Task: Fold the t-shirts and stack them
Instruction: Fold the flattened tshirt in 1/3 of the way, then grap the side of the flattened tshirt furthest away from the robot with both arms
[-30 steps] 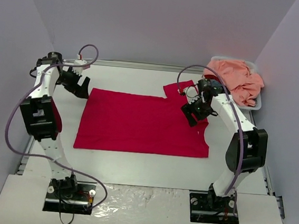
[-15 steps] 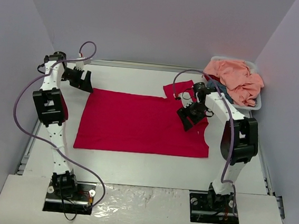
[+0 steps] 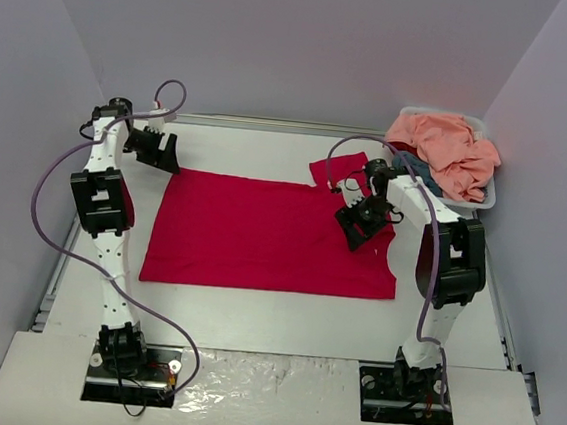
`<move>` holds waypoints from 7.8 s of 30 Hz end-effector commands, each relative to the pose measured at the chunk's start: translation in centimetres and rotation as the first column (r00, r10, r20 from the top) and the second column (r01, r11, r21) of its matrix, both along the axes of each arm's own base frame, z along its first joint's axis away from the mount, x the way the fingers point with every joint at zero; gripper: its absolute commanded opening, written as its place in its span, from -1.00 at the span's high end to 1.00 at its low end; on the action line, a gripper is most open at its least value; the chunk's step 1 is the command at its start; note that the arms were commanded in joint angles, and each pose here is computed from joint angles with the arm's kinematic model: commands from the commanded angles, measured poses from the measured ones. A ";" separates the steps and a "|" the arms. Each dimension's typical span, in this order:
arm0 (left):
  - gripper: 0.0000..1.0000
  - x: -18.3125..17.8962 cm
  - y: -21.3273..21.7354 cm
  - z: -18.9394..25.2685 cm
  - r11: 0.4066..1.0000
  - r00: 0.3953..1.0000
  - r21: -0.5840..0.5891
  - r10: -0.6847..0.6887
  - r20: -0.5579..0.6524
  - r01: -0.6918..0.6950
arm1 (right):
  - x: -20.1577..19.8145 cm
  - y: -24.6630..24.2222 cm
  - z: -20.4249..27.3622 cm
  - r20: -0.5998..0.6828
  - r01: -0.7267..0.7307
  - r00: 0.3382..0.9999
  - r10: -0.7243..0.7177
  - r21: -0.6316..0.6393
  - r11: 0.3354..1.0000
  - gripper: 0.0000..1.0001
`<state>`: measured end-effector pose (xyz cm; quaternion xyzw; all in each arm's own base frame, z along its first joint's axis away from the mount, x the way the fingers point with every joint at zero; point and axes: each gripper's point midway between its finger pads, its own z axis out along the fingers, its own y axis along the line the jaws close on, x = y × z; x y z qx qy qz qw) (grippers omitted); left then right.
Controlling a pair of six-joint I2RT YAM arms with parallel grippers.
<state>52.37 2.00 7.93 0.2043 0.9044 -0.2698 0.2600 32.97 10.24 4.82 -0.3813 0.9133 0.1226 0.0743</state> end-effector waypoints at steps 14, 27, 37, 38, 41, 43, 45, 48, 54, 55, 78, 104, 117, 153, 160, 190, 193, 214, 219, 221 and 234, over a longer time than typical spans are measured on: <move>-0.44 2.7 -1.2 -0.7 0.998 0.999 0.065 0.011 0.046 -0.014 | -1.5 -1.0 -0.7 -0.059 -0.001 0.998 0.000 -0.009 1.000 -0.09; -0.20 2.2 -2.3 -2.2 0.996 1.000 0.089 -0.023 0.011 0.022 | -1.6 -1.3 -1.3 -0.073 0.001 0.997 -0.003 -0.026 1.000 -0.03; -0.06 2.0 -2.3 -3.1 0.993 1.000 0.115 -0.024 -0.010 0.024 | -1.8 -1.6 -1.8 -0.081 0.006 0.997 -0.009 -0.039 0.999 0.02; -0.04 1.9 -2.3 -3.3 0.993 1.000 0.118 -0.025 -0.013 0.026 | -1.8 -1.6 -1.8 -0.081 0.006 0.997 -0.009 -0.039 0.999 0.02; 0.02 1.9 -2.0 -3.6 0.990 1.000 0.136 -0.021 -0.016 0.023 | -1.8 -1.6 -1.9 -0.083 0.007 0.996 -0.011 -0.044 0.999 0.03; 0.06 2.0 -1.8 -3.7 0.989 1.000 0.148 -0.017 -0.015 0.019 | -1.8 -1.7 -2.0 -0.082 0.007 0.997 -0.011 -0.049 0.999 0.04; 0.10 2.0 -1.7 -3.7 0.989 1.000 0.150 -0.018 -0.014 0.020 | -1.8 -1.7 -2.1 -0.088 0.008 0.996 -0.013 -0.051 0.999 0.05; 0.30 2.1 -1.8 -3.5 0.989 1.000 0.148 -0.019 -0.009 0.020 | -1.7 -1.7 -2.1 -0.085 0.011 0.996 -0.016 -0.052 0.999 0.06; 0.41 2.1 -1.9 -3.4 0.990 1.000 0.142 -0.024 -0.004 0.024 | -1.9 -1.8 -2.3 -0.094 0.014 0.995 -0.019 -0.059 0.998 0.08; 0.41 2.1 -1.9 -3.4 0.989 1.000 0.143 -0.026 -0.004 0.027 | -1.9 -1.9 -2.3 -0.094 0.014 0.995 -0.020 -0.060 0.998 0.09; 0.95 2.1 -1.9 -1.5 0.990 1.000 0.141 0.003 0.024 -0.006 | 4.1 -1.4 5.0 0.160 0.067 0.985 -0.062 -0.026 0.997 0.12; 0.95 2.2 -1.4 -0.4 0.986 0.998 0.164 0.036 0.045 -0.043 | 27.5 -3.0 11.1 0.512 0.360 0.744 -0.430 0.235 0.903 -0.14; 0.95 2.4 -1.4 -0.7 0.986 0.998 0.158 0.045 0.042 -0.052 | 30.2 -2.7 8.2 0.498 0.418 0.699 -0.513 0.298 0.858 -0.55; 0.95 2.0 -1.9 -1.6 0.986 0.999 0.162 0.036 0.015 -0.038 | 33.4 -3.6 0.9 0.321 0.497 0.669 -0.670 0.477 0.725 -0.98; 0.95 1.8 -1.9 -1.8 0.986 0.999 0.164 0.036 0.009 -0.037 | 33.6 -3.7 -0.6 0.277 0.518 0.666 -0.692 0.496 0.697 -0.99; 0.95 1.5 -2.5 -2.6 0.986 1.000 0.165 0.022 -0.013 -0.019 | 33.5 -4.8 -3.6 0.124 0.569 0.658 -0.742 0.564 0.599 -0.25; 0.95 1.4 -2.5 -2.7 0.986 1.000 0.165 0.021 -0.016 -0.018 | 33.4 -4.6 -3.7 0.121 0.568 0.661 -0.741 0.564 0.599 -0.13; 0.95 1.4 -2.6 -3.5 0.987 0.999 0.162 0.017 -0.028 -0.012 | 32.9 -5.4 -6.4 0.118 0.624 0.635 -0.763 0.504 0.597 0.48; 0.95 1.4 -2.6 -3.5 0.987 0.999 0.160 0.016 -0.028 -0.012 | 32.9 -5.3 -6.4 0.128 0.622 0.637 -0.760 0.497 0.605 0.68; 0.95 1.4 -2.6 -3.5 0.987 1.000 0.160 0.016 -0.026 -0.012 | 33.0 -5.7 -6.4 0.140 0.625 0.630 -0.764 0.492 0.605 0.71; 0.95 1.6 -2.7 -3.1 0.988 1.000 0.151 0.021 -0.022 -0.017 | 33.2 -5.9 -5.4 0.180 0.620 0.625 -0.760 0.477 0.623 1.00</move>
